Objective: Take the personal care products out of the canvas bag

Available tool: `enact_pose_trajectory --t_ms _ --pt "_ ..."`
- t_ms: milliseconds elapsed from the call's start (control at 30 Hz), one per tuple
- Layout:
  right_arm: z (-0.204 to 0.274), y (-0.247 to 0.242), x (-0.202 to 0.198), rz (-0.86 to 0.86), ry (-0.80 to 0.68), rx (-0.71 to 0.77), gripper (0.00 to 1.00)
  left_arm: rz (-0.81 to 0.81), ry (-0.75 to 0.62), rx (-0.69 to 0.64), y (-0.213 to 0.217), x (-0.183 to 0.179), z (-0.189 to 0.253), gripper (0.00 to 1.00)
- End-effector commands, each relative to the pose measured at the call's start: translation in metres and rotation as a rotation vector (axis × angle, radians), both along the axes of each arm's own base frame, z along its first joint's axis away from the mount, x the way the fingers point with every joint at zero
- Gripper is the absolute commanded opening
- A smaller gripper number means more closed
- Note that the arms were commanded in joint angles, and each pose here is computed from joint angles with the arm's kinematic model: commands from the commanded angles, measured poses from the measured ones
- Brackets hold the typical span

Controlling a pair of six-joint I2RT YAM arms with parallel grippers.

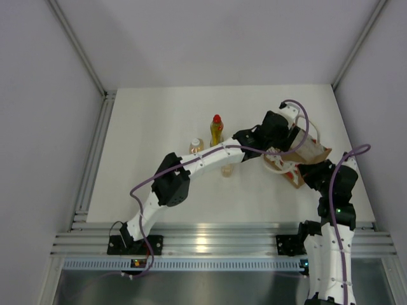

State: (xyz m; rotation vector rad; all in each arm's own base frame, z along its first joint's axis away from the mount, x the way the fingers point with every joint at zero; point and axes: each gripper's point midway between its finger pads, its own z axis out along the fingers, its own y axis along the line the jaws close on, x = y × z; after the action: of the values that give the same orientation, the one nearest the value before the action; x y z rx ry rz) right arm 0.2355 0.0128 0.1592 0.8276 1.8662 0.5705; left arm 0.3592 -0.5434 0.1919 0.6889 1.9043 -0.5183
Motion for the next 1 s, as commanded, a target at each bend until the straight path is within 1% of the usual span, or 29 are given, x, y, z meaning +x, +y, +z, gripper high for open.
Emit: enact_pose_trajectory --t_ms 0,233,533,733,967 --pt "0.035 -0.001 0.008 0.009 -0.113 -0.029 0.0 -0.003 -0.112 -0.143 0.001 -0.005 0.091 0.79" --pt "0.037 -0.001 0.008 0.011 -0.114 -0.03 0.0 -0.016 -0.102 -0.154 -0.001 -0.01 0.094 0.79" --pt "0.039 -0.001 0.008 0.014 -0.122 -0.035 0.0 -0.014 -0.053 -0.121 -0.004 -0.011 0.062 0.78" --pt "0.04 -0.001 0.008 0.015 -0.121 -0.038 0.0 0.0 -0.052 -0.116 -0.004 -0.007 0.057 0.78" --pt "0.038 -0.001 0.009 0.013 -0.116 -0.037 0.0 0.009 -0.033 -0.097 -0.004 -0.001 0.041 0.77"
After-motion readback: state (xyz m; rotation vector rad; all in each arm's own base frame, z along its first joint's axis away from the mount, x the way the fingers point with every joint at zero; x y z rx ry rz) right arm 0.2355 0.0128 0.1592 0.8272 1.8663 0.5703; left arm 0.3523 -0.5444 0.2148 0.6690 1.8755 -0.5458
